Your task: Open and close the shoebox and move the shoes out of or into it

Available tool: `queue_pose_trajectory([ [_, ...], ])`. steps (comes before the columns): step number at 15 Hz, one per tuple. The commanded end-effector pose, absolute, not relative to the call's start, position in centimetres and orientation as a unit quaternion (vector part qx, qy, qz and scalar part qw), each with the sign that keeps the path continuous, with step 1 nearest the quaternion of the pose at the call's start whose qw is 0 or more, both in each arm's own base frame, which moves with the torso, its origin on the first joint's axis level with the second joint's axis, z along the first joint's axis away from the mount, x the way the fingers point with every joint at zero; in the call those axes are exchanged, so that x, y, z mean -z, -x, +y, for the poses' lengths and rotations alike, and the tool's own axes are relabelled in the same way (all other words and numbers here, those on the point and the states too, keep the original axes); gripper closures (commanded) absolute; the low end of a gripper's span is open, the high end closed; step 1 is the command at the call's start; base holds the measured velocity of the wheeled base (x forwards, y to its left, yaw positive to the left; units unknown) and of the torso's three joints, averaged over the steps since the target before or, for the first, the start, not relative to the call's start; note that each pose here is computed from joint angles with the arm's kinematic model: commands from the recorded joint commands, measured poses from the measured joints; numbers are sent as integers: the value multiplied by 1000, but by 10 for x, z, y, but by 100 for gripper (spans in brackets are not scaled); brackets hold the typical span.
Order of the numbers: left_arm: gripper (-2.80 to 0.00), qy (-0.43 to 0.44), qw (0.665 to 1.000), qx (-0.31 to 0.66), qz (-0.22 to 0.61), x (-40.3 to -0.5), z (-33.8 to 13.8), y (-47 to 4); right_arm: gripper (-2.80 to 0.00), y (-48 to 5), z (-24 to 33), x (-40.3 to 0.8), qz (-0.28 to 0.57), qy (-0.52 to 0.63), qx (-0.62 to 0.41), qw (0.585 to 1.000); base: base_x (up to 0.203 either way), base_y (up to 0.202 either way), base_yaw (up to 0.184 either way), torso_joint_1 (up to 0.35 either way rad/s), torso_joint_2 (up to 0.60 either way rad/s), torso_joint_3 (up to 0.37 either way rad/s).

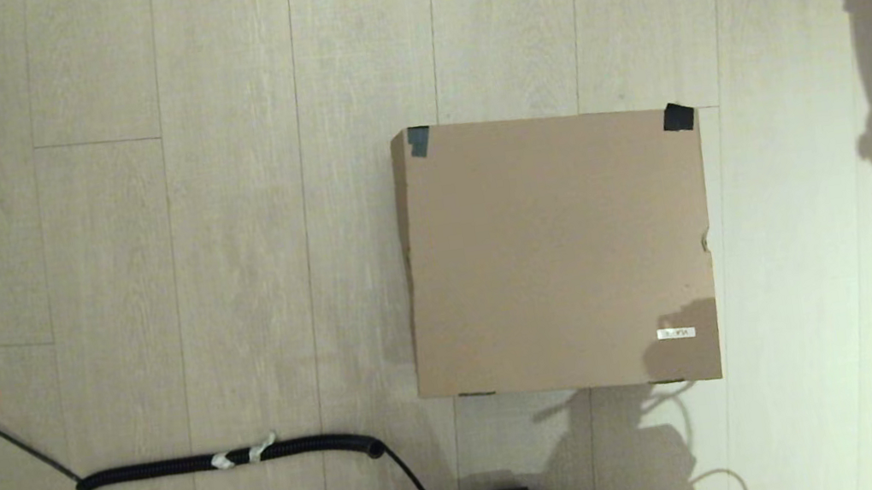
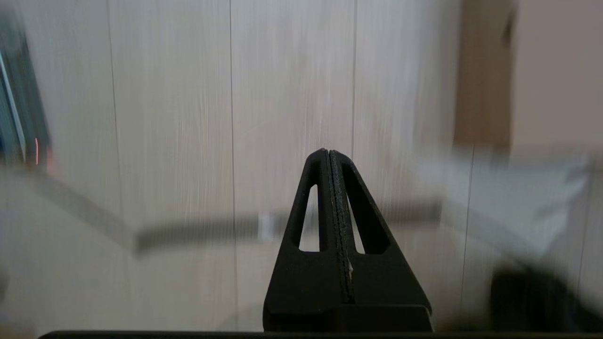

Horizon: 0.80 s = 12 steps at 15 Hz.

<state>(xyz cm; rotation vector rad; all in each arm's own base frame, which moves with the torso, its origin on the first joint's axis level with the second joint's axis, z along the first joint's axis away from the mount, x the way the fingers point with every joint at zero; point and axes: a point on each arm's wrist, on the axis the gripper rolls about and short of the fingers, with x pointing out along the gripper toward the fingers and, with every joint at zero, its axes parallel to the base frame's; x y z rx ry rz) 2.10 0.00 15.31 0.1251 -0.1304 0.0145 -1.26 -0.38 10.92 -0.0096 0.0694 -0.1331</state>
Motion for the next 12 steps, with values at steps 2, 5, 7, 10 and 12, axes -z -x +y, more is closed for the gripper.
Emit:
queue_pose_trajectory([
  [2,0,-53,997,-6,58,-101,-2,-1,0,27,0,-76,44,13,-9,999,0,0,0,0,0,0],
  [5,0,-38,993,59,97,-88,-1,0,0,27,-1,-76,48,8,9,999,0,0,0,0,0,0],
  [7,0,-34,997,39,65,-84,-1,7,0,27,-1,-76,42,7,10,999,0,0,0,0,0,0],
  [10,0,-38,999,15,-15,-77,0,23,0,27,-1,-76,43,6,9,999,0,0,0,0,0,0],
  [12,0,-17,1000,4,-7,-76,0,22,0,27,-1,-76,43,6,10,999,0,0,0,0,0,0],
])
